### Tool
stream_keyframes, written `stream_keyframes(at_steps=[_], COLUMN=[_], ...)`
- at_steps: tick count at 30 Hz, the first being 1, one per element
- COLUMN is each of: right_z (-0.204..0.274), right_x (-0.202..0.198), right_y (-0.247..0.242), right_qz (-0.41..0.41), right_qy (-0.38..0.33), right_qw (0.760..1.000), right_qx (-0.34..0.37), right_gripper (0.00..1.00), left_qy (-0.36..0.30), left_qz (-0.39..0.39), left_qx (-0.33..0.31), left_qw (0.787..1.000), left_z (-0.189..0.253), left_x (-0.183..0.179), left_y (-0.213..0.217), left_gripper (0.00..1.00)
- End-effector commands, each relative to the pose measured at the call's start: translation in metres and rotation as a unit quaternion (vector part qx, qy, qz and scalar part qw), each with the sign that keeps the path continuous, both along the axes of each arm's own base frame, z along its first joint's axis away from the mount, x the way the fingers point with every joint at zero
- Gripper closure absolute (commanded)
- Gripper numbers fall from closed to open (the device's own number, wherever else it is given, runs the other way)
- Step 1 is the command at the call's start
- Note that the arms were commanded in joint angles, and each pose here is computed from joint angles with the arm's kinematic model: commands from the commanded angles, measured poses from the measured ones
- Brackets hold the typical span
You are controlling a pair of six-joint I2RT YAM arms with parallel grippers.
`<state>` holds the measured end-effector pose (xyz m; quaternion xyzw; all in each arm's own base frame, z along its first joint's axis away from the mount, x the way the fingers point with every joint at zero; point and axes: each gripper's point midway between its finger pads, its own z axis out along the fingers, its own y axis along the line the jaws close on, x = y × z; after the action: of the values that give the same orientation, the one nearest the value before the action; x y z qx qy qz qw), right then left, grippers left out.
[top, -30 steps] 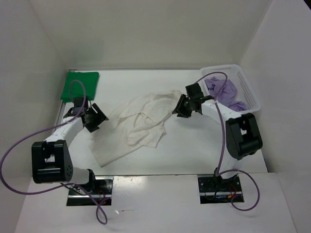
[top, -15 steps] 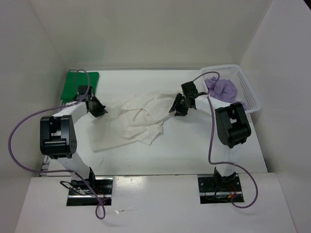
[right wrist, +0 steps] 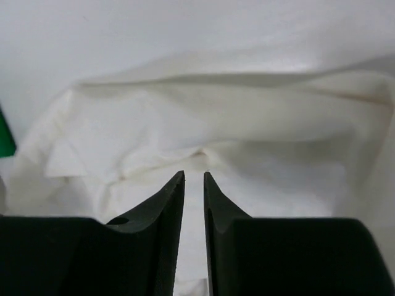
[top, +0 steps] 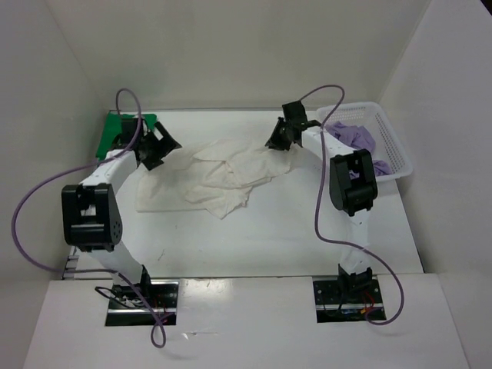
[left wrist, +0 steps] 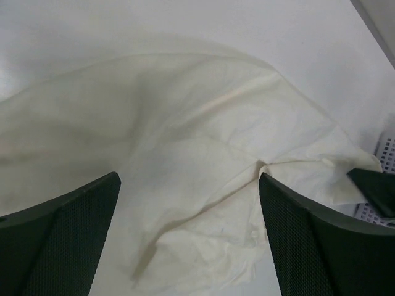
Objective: Fold and stack the t-shirts
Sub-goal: Flatten out the tshirt
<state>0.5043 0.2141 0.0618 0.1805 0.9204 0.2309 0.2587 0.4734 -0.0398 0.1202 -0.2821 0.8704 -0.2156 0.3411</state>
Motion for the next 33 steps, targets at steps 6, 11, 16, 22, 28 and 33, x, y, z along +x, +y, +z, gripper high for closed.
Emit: stream_keyframes(at_steps=[6,11,16,22,28,33], right_z=[0.091,0.083,0.064,0.028,0.017,0.001], right_x=[-0.034,-0.089,-0.135,-0.16,-0.144,-0.147], right_y=[0.026,0.118,0.212,0.271,0.287,0.282], right_qz=[0.045,0.209,0.32,0.37,0.338,0.343], right_qy=[-0.085,-0.087,-0.094,-0.106,-0.139,-0.121], right_qw=[0.995,0.972,0.939,0.91,0.903,0.9], right_qx=[-0.019,-0.056,-0.082,-0.157,-0.225,-0.239], right_gripper=[0.64,0.9,0.76,0.49,0.44,0.44], left_qy=[0.016,0.058,0.066,0.101,0.119,0.123], left_qz=[0.119,0.179,0.174,0.213,0.226,0.23], left_qx=[-0.018,-0.035,-0.041,-0.031,-0.037,-0.032], left_qw=[0.993,0.982,0.982,0.971,0.966,0.965], left_z=[-0.005,-0.033,-0.032,-0.055,-0.067,-0.072], left_x=[-0.108,-0.143,-0.143,-0.161,-0.159,-0.159], left_y=[0.061,0.076,0.073,0.088,0.095,0.1], left_gripper=[0.41,0.58,0.47,0.43,0.41,0.41])
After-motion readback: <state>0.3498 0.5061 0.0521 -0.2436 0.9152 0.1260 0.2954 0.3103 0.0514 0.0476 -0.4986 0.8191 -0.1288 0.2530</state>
